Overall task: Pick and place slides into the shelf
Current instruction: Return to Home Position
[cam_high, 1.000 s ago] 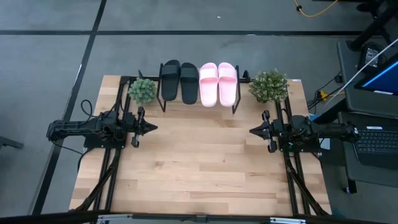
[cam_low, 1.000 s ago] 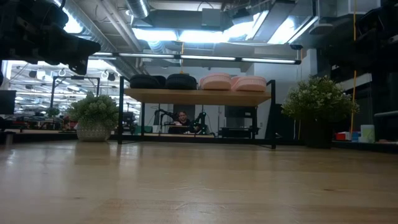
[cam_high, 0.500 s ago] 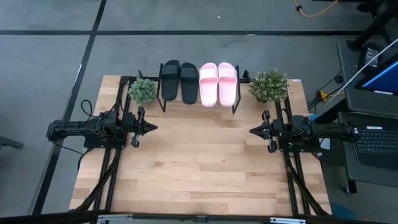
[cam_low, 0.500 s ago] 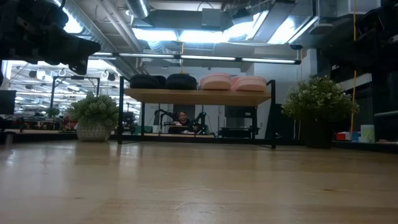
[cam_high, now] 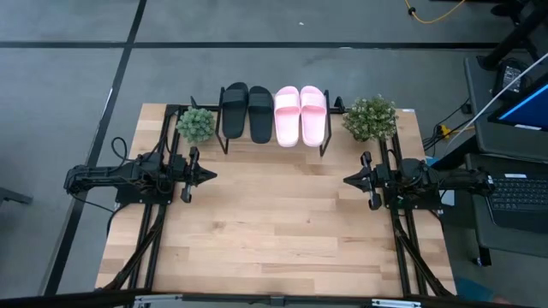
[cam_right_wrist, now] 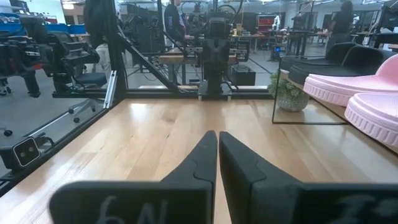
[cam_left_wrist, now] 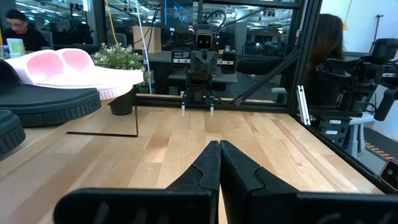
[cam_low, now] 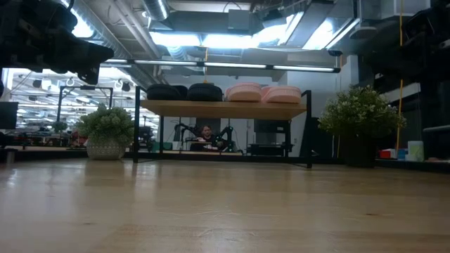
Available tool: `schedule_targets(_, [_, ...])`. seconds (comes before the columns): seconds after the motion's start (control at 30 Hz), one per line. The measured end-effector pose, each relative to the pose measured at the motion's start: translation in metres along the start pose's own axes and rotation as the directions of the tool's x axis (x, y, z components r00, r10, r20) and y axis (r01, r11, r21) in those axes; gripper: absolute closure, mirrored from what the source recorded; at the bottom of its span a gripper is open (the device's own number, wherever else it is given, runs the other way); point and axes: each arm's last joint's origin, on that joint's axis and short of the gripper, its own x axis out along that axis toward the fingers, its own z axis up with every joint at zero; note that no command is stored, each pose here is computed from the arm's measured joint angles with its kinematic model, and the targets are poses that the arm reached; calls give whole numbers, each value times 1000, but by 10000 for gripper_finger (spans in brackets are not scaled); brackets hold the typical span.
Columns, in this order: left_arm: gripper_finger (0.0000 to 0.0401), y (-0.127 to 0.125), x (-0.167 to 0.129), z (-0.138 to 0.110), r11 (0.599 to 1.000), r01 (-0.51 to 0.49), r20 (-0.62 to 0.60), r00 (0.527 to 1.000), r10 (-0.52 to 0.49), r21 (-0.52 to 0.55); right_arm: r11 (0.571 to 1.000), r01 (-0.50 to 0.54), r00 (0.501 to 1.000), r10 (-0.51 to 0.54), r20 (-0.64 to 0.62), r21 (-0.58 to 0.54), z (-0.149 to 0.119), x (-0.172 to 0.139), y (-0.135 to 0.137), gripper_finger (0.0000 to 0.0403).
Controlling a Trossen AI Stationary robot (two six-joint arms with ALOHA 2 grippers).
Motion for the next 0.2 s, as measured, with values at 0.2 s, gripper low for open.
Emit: schedule_targets(0.2, [401,0,0,0,1000,0,0,1000,0,0,1000,0,1000,0,0,1,0,0,0,382])
